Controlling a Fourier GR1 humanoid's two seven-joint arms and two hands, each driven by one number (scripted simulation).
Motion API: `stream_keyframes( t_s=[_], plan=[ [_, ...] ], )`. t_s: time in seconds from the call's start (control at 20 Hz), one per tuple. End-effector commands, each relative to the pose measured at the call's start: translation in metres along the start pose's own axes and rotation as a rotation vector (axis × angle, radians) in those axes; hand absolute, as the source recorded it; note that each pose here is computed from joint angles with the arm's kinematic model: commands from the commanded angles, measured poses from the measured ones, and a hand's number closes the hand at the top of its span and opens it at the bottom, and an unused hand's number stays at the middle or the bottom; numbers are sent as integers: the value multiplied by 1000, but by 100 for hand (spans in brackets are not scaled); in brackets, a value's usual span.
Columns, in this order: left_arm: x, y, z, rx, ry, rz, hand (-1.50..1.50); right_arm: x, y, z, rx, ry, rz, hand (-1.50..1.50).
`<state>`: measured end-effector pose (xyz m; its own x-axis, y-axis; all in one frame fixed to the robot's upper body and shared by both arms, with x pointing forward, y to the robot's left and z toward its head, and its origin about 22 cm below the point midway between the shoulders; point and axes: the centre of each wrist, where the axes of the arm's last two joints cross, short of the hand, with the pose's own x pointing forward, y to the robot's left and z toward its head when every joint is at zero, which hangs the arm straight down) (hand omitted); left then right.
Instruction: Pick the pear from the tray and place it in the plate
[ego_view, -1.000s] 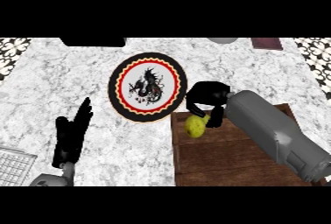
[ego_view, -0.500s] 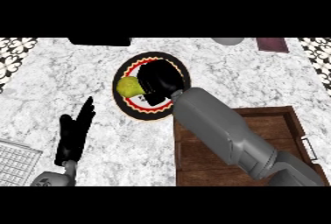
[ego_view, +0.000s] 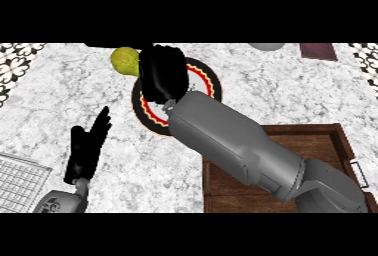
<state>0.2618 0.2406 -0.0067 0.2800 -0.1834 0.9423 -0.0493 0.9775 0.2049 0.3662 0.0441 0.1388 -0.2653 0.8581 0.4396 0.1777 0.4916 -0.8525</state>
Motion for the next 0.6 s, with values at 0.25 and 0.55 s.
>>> stream_keyframes(
  t_s=[0.25, 0.55],
  plan=[
    [18, -12, -5, -11, -14, 6, 0, 1, 8, 1, -74, 174, 42, 150],
    [-8, 18, -7, 6, -16, -4, 0, -42, 22, -8, -45, 214, 98, 150]
  ],
)
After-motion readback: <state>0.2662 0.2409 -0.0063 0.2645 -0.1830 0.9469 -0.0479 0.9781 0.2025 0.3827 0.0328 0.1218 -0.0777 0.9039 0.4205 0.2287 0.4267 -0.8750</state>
